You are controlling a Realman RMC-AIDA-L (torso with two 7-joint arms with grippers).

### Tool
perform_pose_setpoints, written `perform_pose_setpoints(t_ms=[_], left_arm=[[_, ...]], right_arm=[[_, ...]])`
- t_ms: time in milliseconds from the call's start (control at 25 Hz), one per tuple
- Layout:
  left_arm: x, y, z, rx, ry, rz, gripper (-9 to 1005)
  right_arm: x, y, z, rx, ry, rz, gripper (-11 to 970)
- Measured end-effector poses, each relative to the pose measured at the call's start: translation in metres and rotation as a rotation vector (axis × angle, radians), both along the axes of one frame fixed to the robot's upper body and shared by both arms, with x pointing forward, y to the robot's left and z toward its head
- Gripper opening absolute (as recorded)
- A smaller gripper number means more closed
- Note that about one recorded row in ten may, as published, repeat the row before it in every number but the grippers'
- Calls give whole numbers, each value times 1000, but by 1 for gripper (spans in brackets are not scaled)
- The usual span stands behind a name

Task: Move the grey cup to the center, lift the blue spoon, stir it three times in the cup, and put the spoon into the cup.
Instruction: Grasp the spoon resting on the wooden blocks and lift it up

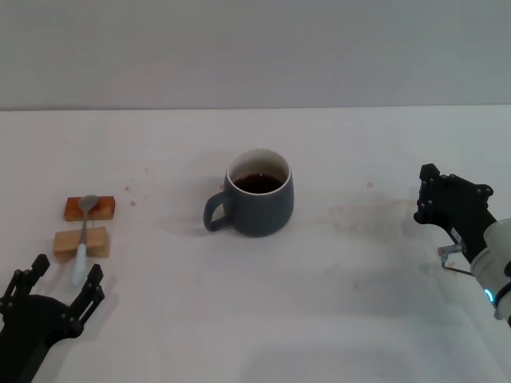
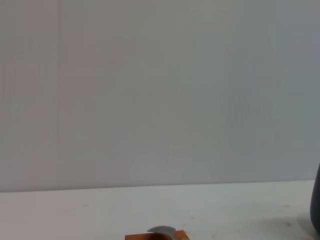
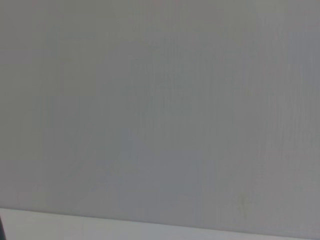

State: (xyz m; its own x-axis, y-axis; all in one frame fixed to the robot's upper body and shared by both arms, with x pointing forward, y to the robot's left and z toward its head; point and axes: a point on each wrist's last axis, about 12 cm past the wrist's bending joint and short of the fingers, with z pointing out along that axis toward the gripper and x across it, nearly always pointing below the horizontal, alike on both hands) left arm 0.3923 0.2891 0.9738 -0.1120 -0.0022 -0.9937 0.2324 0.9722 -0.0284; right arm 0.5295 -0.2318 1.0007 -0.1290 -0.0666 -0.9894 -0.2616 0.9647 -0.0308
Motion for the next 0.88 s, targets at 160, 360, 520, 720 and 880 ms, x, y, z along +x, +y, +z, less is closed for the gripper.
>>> perform_pose_setpoints(t_ms=[160,360,520,720,880], left_arm=[[4,-1,-1,9,9,-4,711],[9,-2,-2,16,26,-11,709],[11,-3,-3,21,34,-14,707],[11,-3,-5,64,40,-24,705],[11,-4,-5,66,40,-24,704]], right_arm=[[0,0,0,0,0,0,-1],[0,0,0,0,0,0,-1],[0,0,0,0,0,0,-1],[0,0,0,0,0,0,-1],[0,0,0,0,-1,1,-1]])
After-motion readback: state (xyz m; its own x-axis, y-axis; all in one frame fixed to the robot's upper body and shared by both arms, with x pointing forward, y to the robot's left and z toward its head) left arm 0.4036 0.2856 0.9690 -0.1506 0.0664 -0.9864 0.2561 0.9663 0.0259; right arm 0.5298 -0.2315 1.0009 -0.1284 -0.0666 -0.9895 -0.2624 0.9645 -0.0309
